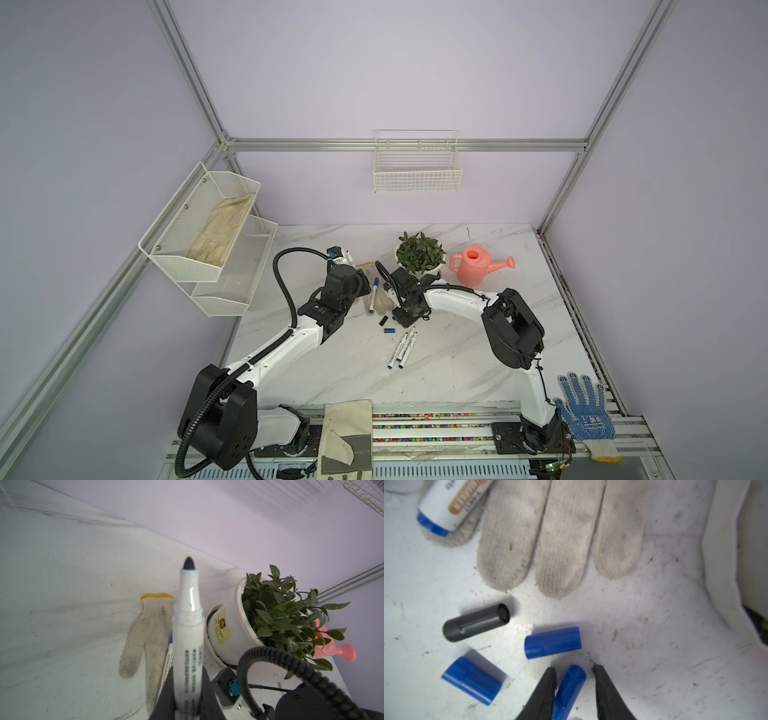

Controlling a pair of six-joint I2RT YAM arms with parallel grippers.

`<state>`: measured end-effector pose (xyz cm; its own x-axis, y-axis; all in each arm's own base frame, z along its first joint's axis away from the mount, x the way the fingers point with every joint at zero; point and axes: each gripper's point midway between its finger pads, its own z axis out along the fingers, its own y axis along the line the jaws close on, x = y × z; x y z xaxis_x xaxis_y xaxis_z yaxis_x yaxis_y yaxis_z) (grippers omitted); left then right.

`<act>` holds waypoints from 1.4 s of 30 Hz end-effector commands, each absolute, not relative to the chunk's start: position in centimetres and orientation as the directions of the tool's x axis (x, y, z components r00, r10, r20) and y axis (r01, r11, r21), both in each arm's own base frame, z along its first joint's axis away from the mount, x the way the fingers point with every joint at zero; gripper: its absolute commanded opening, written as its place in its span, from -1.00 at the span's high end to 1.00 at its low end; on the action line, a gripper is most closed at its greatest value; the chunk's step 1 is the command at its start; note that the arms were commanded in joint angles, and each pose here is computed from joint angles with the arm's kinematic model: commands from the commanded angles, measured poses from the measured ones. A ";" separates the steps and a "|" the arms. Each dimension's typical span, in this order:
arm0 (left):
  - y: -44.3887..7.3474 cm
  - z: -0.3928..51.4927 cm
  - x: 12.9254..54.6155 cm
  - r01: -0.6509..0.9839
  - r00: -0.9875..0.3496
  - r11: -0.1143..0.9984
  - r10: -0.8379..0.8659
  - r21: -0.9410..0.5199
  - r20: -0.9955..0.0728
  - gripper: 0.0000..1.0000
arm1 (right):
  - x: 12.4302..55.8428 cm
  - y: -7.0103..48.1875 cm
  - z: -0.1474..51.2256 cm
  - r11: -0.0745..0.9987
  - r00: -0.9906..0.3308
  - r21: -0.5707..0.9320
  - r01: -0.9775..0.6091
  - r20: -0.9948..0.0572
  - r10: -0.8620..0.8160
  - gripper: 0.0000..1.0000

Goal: Insert the pens into the pen caps
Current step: 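Grasp a blue cap with the right gripper and lift it, then bring the blue cap above the marker tip held by the left gripper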

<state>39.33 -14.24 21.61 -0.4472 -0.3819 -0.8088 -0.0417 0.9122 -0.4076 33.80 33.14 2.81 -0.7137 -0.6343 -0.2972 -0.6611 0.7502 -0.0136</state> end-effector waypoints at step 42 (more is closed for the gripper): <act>-30.4 27.2 34.8 0.626 -0.336 0.732 -0.056 -0.268 -0.940 1.00 | 35.8 31.8 31.4 0.423 -0.520 0.471 -0.774 -0.854 0.000 1.00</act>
